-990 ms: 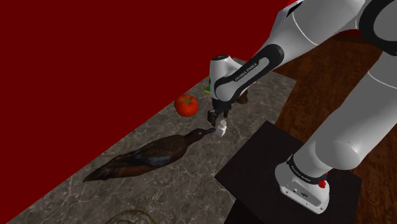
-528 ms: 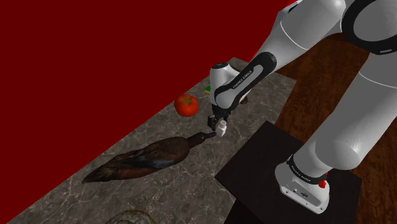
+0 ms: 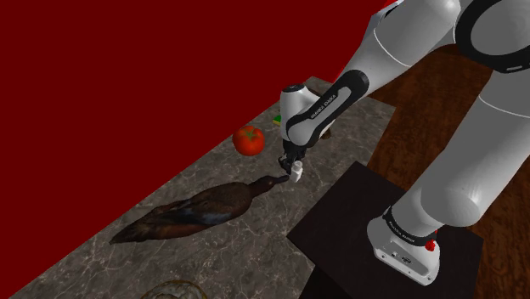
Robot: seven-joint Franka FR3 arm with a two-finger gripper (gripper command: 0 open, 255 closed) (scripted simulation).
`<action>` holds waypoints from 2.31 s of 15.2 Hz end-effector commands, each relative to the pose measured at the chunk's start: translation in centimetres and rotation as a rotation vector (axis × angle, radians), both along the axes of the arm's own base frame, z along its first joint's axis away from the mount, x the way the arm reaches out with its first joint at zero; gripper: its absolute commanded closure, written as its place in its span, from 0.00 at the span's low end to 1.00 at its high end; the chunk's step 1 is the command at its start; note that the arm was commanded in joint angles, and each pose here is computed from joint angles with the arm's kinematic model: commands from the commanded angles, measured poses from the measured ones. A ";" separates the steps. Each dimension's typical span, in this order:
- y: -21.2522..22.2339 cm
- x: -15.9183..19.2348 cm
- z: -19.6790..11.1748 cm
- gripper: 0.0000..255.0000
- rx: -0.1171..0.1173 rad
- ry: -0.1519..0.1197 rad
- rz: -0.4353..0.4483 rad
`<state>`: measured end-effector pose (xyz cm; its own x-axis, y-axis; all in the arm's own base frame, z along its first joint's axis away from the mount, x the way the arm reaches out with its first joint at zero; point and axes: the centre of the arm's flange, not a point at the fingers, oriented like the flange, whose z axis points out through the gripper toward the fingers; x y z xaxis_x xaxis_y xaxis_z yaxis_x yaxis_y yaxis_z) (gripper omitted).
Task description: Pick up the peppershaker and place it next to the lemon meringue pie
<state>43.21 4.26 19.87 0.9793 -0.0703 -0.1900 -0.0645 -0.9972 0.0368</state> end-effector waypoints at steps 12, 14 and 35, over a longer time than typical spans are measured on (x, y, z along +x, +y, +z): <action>0.0 0.0 2.1 1.00 0.000 0.001 0.000; 0.0 0.0 3.1 1.00 0.000 0.001 0.000; 0.0 0.0 14.2 1.00 0.000 0.001 0.000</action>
<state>43.16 4.24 33.59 0.9792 -0.0702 -0.1902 -0.0643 -0.9973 0.0368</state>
